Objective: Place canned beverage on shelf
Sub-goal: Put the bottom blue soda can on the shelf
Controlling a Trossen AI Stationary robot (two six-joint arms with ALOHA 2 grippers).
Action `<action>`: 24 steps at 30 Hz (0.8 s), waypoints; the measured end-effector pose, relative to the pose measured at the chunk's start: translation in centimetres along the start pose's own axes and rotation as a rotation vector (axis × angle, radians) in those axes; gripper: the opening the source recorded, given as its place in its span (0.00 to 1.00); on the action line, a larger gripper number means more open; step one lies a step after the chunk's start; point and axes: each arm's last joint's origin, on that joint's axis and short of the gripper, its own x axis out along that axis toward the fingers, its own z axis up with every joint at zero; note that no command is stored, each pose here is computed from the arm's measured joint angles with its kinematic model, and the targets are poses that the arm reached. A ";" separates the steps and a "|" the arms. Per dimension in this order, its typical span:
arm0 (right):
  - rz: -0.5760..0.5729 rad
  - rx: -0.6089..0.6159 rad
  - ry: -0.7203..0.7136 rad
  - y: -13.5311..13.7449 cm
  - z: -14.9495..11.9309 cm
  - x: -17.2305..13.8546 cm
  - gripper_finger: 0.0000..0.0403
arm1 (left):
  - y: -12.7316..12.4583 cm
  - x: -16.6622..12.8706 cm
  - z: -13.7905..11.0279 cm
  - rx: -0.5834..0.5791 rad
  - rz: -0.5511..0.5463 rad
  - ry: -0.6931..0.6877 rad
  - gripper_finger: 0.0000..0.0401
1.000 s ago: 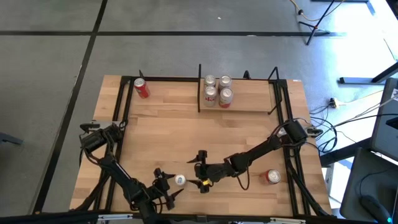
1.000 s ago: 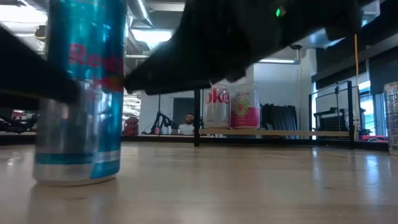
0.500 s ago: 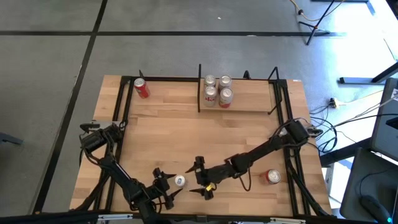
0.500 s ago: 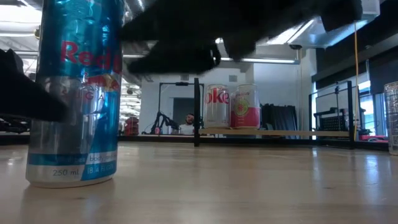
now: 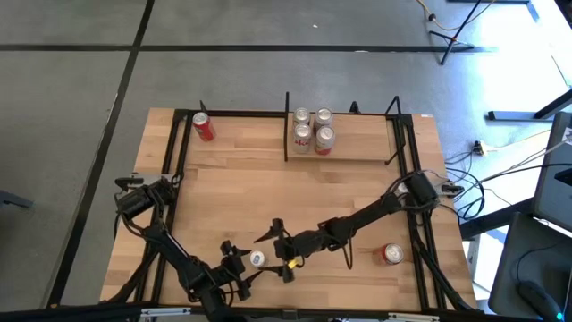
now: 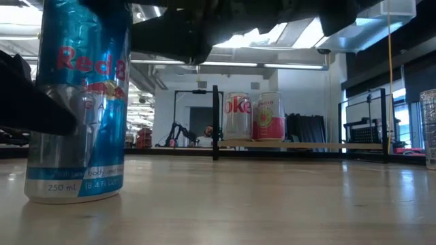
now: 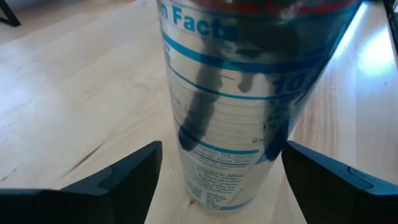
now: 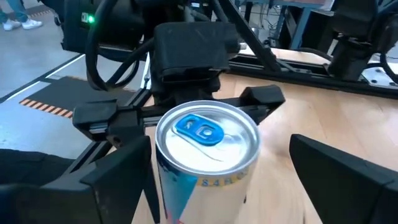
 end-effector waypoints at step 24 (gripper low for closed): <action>-0.006 -0.021 0.012 -0.1 -0.3 1.1 0.51 | 0.1 0.1 0.0 0.014 0.006 0.012 0.79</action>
